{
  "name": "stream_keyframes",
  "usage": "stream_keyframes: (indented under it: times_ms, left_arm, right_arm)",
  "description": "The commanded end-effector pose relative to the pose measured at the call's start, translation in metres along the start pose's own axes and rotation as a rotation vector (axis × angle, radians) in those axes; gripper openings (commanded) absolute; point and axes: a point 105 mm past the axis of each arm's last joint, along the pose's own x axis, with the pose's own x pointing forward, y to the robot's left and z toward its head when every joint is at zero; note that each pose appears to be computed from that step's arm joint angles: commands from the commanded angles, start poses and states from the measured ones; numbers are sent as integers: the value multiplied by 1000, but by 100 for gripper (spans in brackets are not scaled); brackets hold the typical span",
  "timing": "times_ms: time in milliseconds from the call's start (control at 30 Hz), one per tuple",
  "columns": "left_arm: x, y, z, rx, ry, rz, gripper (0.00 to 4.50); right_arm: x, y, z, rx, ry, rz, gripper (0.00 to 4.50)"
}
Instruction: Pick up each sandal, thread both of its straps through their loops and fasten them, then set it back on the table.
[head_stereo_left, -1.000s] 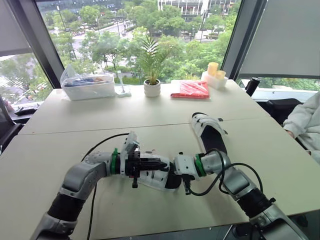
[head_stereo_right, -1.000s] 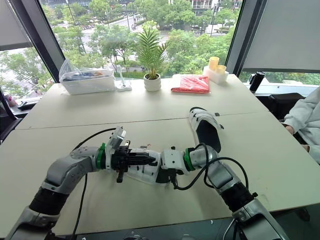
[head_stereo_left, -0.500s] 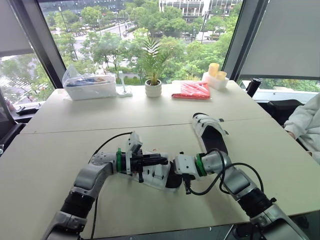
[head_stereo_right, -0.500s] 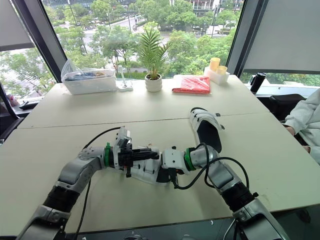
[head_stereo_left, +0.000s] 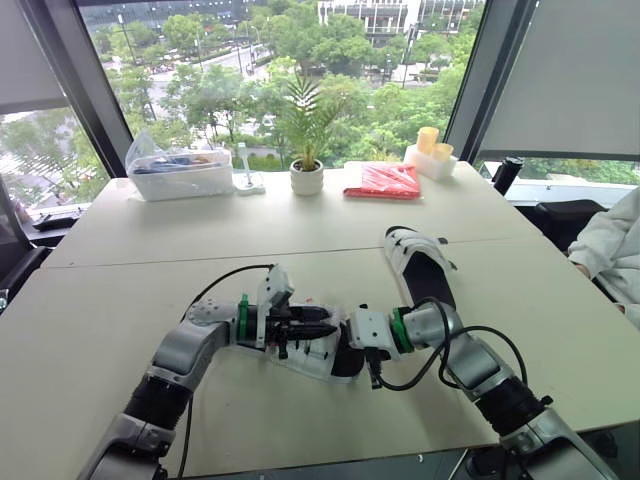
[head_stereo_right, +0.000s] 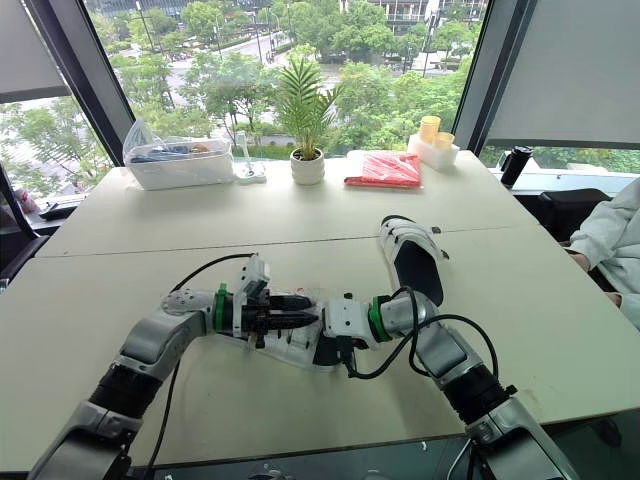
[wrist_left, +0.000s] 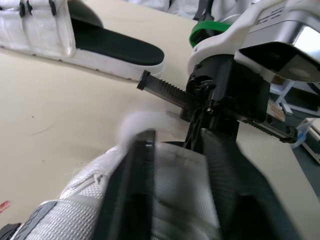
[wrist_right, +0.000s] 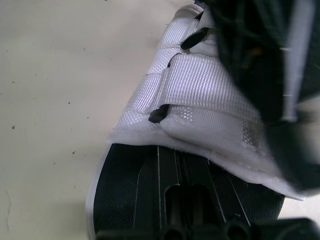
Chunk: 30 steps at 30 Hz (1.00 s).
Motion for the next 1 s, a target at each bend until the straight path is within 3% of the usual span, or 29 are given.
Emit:
stream_keyframes:
  times_ms: [33, 100, 133, 267, 433, 533, 833, 1000]
  left_arm:
    - [0, 12, -3, 16, 46, 75, 340]
    - [1, 16, 0, 13, 38, 97, 436]
    - [2, 18, 2, 9, 33, 102, 448]
    - [7, 25, 15, 2, 0, 141, 448]
    - [9, 39, 53, -32, -109, 191, 448]
    - [8, 44, 68, -26, -105, 182, 448]
    - [6, 43, 48, 0, 98, 34, 448]
    - [5, 50, 38, -23, 141, -3, 448]
  right_arm:
    - [7, 13, -12, 29, 42, 60, 0]
    - [7, 13, -12, 28, 42, 59, 0]
    - [7, 12, -12, 27, 42, 58, 0]
    - [7, 11, -12, 25, 43, 58, 0]
    - [7, 10, -12, 21, 42, 57, 0]
    - [8, 9, -12, 18, 42, 57, 0]
    - [10, 8, -11, 14, 38, 54, 0]
    - [10, 8, -12, 13, 39, 52, 0]
